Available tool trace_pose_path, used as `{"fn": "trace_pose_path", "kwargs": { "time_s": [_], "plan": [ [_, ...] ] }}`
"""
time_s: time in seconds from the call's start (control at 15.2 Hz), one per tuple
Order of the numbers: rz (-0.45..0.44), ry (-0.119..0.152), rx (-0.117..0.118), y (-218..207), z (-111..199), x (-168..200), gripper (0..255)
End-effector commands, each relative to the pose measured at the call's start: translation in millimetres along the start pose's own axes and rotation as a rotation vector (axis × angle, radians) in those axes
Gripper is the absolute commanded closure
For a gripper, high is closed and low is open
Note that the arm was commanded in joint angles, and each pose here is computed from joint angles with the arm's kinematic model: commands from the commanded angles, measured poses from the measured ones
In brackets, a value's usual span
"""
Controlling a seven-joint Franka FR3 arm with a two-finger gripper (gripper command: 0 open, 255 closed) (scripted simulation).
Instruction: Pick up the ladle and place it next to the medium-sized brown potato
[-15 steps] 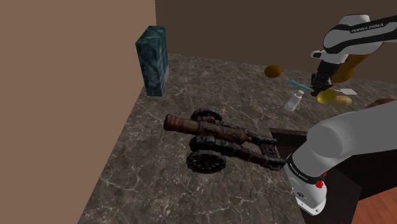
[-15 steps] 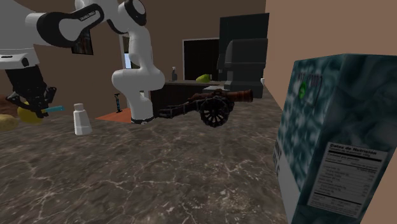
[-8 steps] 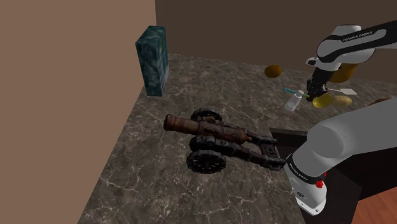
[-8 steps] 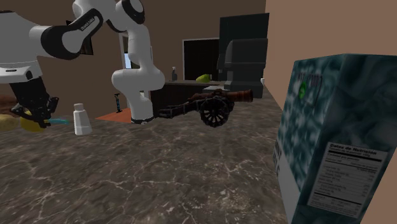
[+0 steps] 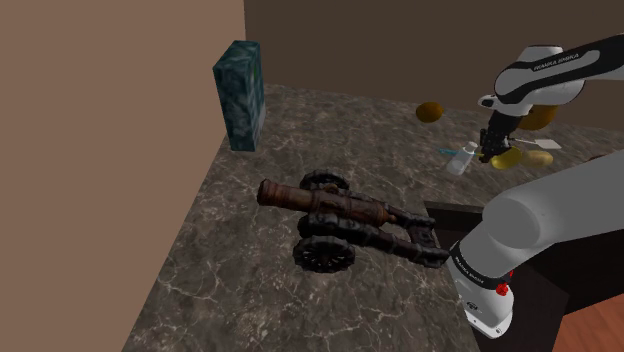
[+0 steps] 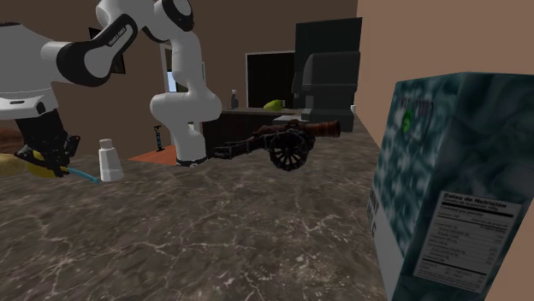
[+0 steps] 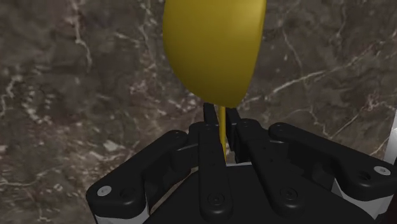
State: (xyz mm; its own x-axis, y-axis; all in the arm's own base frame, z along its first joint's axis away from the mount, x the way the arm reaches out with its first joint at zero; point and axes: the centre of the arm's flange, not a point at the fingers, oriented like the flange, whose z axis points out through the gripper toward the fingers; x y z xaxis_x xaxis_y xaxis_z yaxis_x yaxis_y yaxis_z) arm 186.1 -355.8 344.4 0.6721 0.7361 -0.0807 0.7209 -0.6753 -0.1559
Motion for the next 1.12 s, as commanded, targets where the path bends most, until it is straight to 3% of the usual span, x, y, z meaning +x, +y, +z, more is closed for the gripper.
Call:
{"fn": "trace_pose_path", "kwargs": {
  "time_s": [0.0,0.07,0.13,0.46,0.73,1.06],
  "plan": [
    [0.001,0.000,0.001,0,1,0,255],
    [0.001,0.000,0.001,0,1,0,255],
    [0.001,0.000,0.001,0,1,0,0],
    [0.001,0.000,0.001,0,1,0,0],
    [0.001,0.000,0.001,0,-49,0,0],
    [0.001,0.000,0.001,0,-49,0,0]
  ]
}}
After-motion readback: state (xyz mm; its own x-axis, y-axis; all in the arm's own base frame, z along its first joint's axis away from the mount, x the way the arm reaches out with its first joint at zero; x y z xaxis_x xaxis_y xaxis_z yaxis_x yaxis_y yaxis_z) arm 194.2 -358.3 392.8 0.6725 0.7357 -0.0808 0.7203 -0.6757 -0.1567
